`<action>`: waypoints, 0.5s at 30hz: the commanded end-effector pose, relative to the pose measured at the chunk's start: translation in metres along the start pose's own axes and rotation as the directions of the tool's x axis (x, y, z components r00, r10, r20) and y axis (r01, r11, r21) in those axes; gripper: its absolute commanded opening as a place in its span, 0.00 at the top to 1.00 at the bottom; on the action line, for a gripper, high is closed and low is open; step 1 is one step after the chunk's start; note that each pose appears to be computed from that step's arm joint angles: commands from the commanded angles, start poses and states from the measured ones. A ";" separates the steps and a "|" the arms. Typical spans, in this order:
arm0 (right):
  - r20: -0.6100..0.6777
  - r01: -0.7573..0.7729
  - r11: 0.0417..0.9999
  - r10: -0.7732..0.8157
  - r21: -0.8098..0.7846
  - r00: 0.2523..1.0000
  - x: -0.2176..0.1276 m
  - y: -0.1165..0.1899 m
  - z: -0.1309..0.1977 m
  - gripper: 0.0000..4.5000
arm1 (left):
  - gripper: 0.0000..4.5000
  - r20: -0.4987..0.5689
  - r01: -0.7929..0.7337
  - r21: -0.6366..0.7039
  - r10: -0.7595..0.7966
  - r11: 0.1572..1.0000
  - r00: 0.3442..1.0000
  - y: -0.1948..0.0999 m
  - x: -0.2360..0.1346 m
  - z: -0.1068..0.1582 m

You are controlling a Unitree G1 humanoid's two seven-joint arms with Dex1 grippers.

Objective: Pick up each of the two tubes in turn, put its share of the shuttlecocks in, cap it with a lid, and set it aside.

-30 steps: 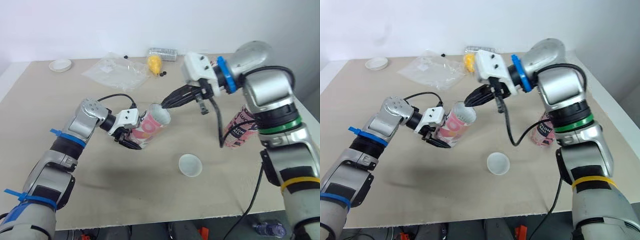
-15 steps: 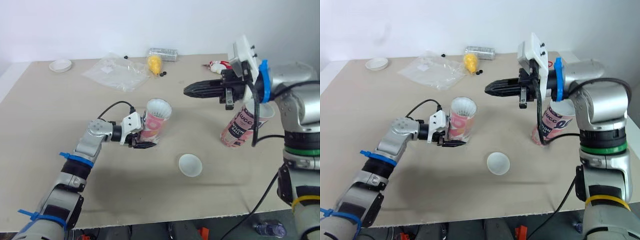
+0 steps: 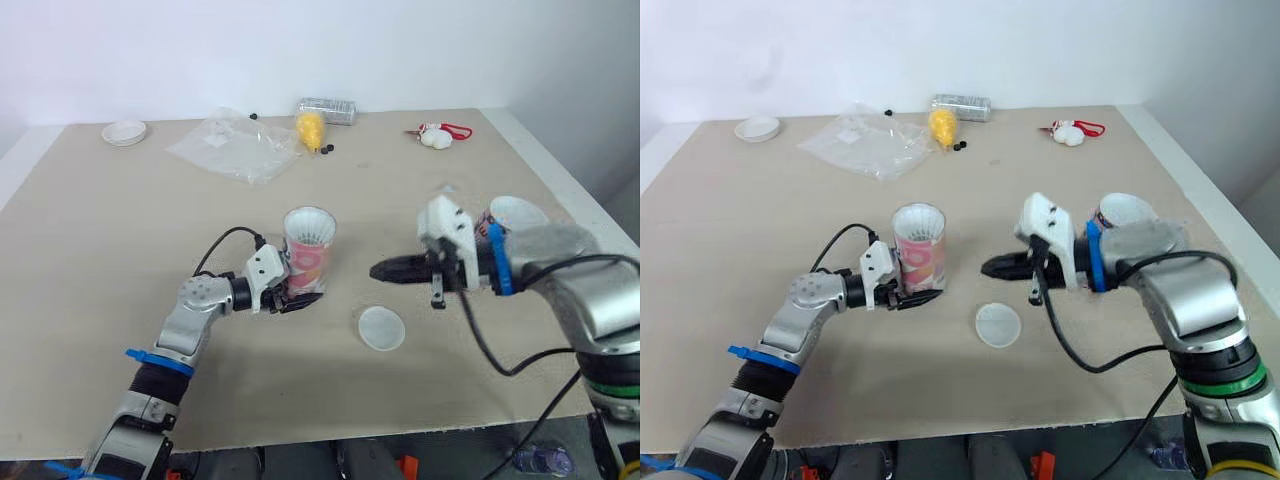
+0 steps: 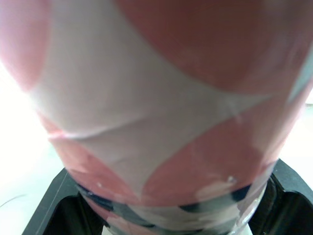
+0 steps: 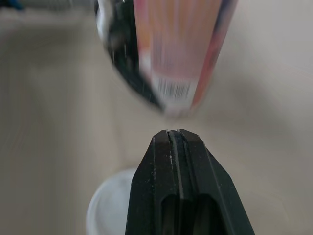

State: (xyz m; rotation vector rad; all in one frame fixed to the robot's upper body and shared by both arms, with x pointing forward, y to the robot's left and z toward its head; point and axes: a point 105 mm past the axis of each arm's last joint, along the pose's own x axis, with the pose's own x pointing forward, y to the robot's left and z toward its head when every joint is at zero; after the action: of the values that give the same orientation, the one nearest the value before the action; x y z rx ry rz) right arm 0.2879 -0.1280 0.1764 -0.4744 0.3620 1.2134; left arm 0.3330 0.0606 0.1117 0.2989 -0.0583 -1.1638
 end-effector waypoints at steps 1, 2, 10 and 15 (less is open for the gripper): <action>-0.042 0.051 0.997 -0.048 0.057 0.998 -0.002 -0.009 -0.009 0.85 | 0.32 0.075 -0.025 0.030 0.023 0.999 0.997 -0.001 0.002 0.018; -0.065 0.036 0.997 -0.031 0.073 0.997 -0.002 -0.007 -0.013 0.82 | 0.32 0.081 -0.028 0.029 0.026 0.999 0.996 -0.003 0.003 0.019; -0.184 0.012 1.000 -0.014 -0.016 0.983 0.003 -0.008 -0.027 0.03 | 0.32 0.084 -0.029 0.037 0.025 0.999 0.996 -0.006 0.006 0.020; -0.233 0.025 1.000 -0.027 -0.013 0.972 0.011 -0.012 -0.029 0.03 | 0.32 0.084 -0.025 0.036 0.022 0.999 0.996 -0.005 0.010 0.021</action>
State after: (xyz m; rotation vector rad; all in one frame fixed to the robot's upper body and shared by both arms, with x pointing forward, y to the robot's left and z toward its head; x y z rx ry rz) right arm 0.2977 -0.1392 0.1384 -0.6076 0.5771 1.1610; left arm 0.3292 0.0509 0.1149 0.2753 -0.0939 -1.1434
